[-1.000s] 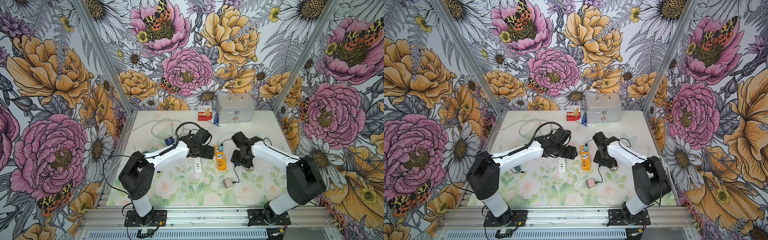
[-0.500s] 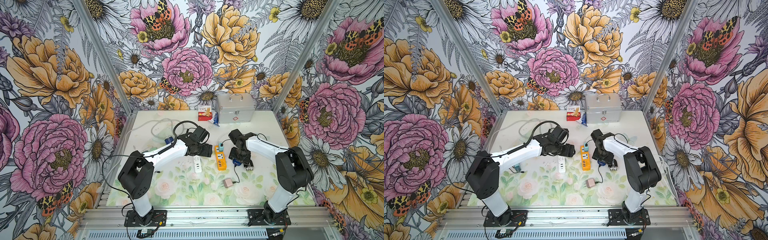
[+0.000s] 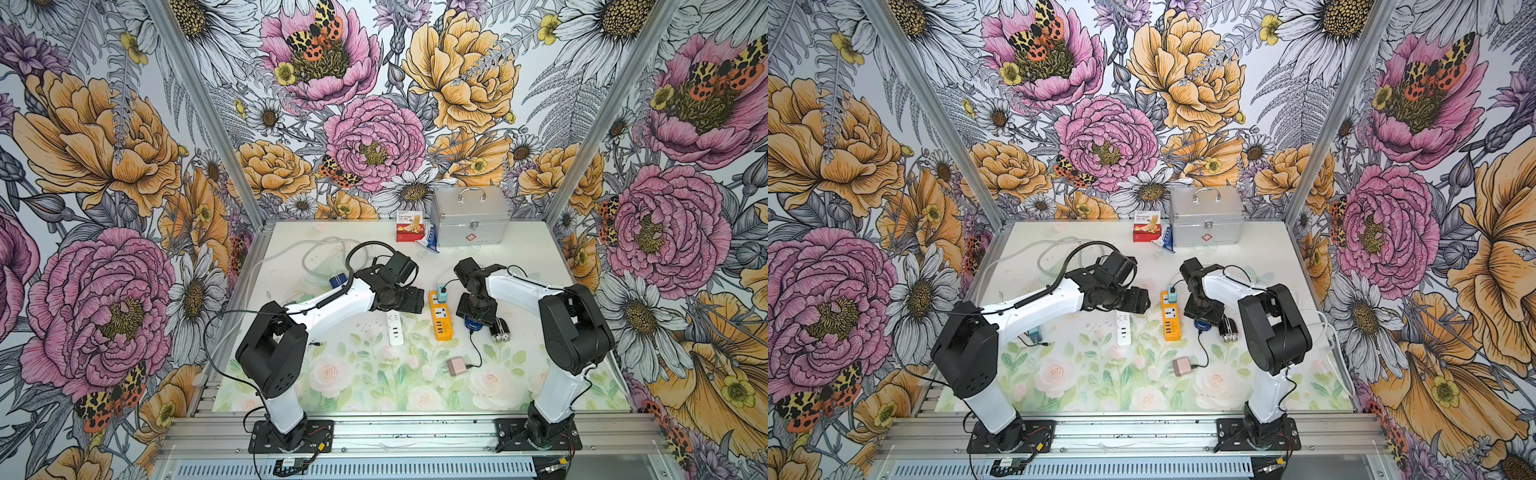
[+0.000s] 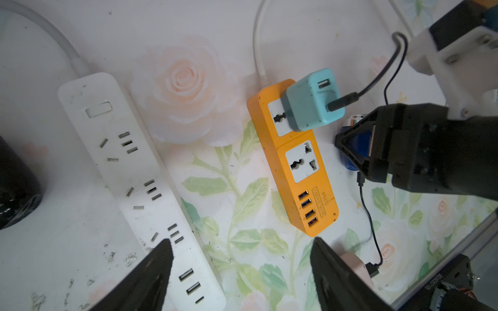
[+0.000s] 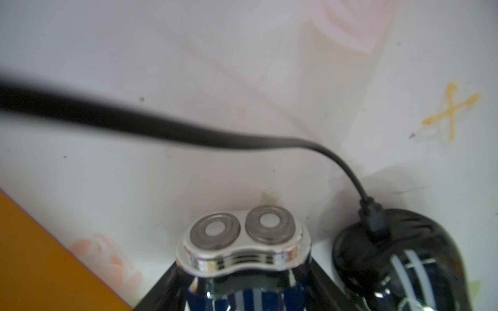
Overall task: Unplug the electric shaver
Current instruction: Pick up the electric shaver from the center of the board.
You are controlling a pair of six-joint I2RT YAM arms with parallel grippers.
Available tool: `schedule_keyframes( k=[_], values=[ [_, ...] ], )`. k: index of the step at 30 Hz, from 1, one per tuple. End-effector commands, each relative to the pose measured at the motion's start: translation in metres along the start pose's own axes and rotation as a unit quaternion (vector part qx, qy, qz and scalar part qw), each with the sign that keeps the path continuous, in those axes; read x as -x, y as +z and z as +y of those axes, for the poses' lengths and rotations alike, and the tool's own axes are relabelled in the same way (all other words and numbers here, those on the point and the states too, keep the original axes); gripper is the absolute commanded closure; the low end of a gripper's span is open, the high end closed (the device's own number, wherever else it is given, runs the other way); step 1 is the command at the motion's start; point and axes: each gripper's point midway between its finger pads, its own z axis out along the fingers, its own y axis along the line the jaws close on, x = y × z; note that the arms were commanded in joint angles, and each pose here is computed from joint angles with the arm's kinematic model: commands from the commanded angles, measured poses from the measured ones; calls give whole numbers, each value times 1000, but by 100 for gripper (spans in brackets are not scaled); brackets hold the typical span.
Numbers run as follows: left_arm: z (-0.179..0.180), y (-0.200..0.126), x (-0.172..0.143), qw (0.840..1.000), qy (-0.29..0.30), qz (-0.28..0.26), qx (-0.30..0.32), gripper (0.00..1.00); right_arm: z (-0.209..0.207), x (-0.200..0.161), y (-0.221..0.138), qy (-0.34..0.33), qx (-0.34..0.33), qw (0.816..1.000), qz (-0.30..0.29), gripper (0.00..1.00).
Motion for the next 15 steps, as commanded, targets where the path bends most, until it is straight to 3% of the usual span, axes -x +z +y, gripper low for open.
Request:
schedule_keyframes(
  k=[1,7,15],
  values=[
    [-9,-4,7,1000,5,-10,-5,19,5,10,5,-9,2,1000,-10,35],
    [-20,-3,3,1000,16,-9,-9,20,4,11,7,-27,-1,999,-16,42],
    [-58,-6,-2,998,49,-10,-40,21,7,15,-20,-36,38,997,-49,52]
  ],
)
